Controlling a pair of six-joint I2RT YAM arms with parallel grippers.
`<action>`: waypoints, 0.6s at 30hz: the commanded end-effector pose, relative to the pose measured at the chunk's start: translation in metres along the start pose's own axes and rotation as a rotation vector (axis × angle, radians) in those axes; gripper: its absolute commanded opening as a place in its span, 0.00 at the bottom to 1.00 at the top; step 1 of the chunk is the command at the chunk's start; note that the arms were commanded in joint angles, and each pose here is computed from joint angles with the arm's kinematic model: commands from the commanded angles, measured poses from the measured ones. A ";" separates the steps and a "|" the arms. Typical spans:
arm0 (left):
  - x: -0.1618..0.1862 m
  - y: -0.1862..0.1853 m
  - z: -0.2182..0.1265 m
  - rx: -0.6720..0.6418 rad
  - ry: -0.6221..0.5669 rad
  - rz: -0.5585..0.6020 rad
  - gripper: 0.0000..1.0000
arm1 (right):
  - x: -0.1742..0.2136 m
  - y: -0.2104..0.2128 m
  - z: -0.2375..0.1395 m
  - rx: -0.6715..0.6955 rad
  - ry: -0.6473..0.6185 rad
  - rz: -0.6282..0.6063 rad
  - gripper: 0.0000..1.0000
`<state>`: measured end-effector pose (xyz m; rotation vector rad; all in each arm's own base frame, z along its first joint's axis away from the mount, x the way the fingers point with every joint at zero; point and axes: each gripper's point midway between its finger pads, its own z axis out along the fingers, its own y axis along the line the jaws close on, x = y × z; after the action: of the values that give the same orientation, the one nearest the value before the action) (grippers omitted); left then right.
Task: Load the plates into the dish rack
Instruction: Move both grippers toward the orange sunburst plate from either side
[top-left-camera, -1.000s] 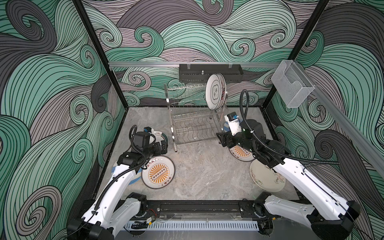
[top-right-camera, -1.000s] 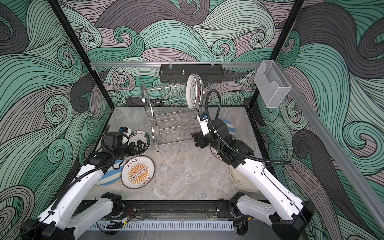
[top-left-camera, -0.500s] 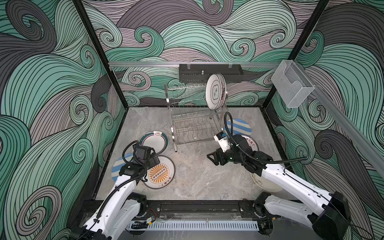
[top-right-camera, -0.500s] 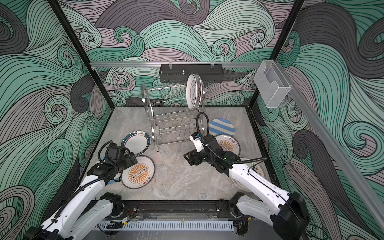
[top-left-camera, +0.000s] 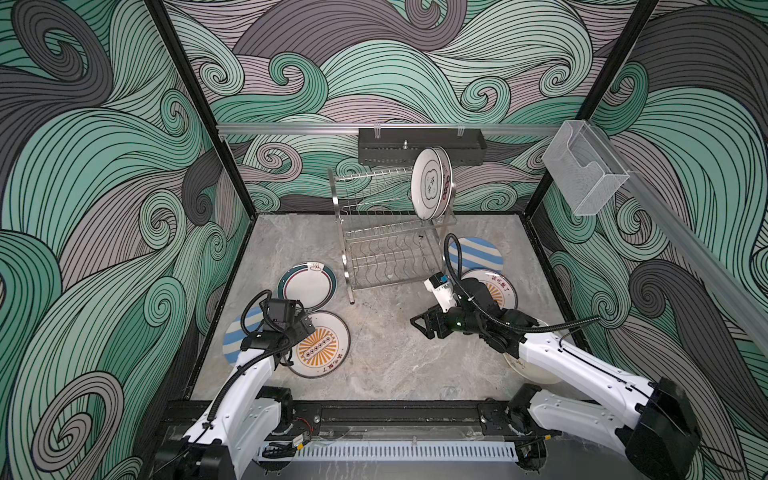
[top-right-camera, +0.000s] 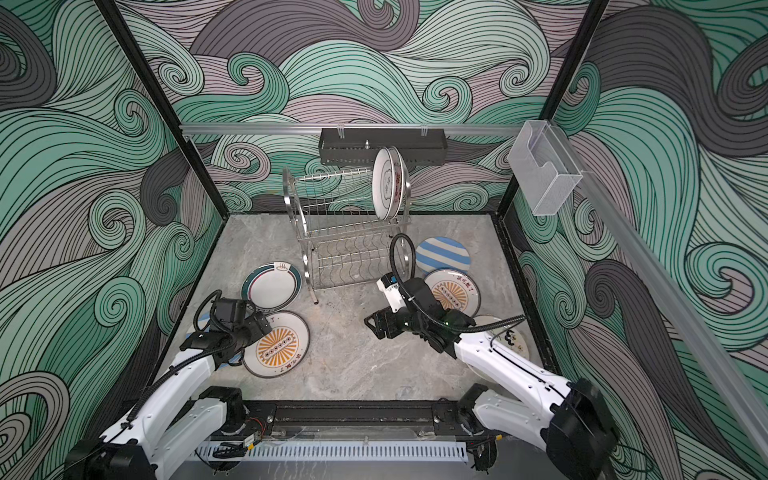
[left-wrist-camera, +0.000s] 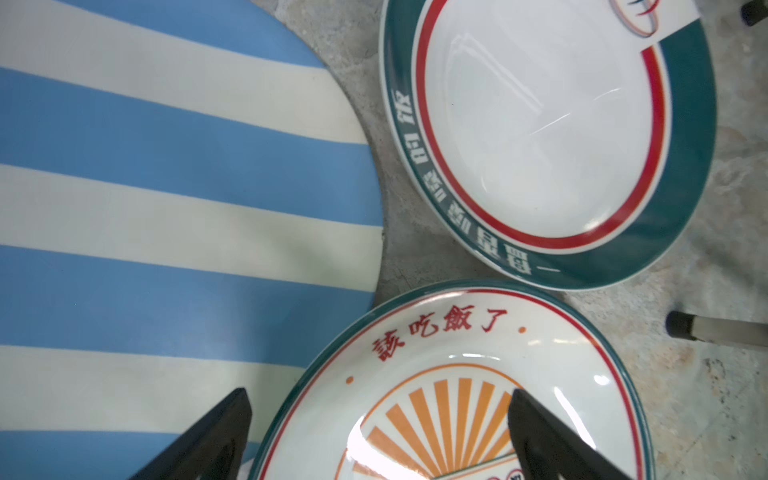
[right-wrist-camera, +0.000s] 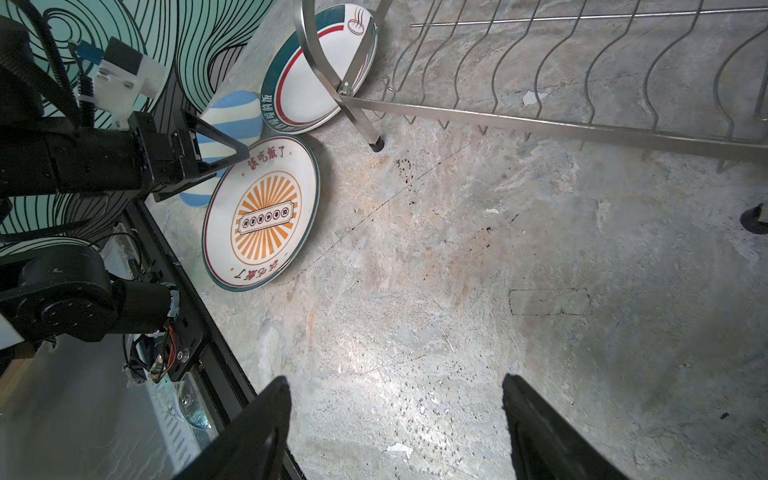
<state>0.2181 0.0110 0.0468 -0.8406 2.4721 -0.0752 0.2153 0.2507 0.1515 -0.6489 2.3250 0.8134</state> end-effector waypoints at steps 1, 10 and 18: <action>-0.005 -0.015 0.002 0.076 0.008 -0.005 0.99 | 0.001 0.005 0.007 -0.024 0.012 0.001 0.80; 0.001 -0.028 -0.002 0.150 0.049 0.010 0.99 | -0.002 0.007 0.019 -0.027 0.052 0.001 0.80; 0.025 -0.049 -0.008 0.279 0.186 0.007 0.99 | -0.006 0.006 0.039 -0.034 0.076 -0.009 0.81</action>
<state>0.2253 -0.0258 0.0481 -0.7649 2.5260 -0.3683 0.2262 0.2718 0.1263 -0.6888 2.4117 0.8112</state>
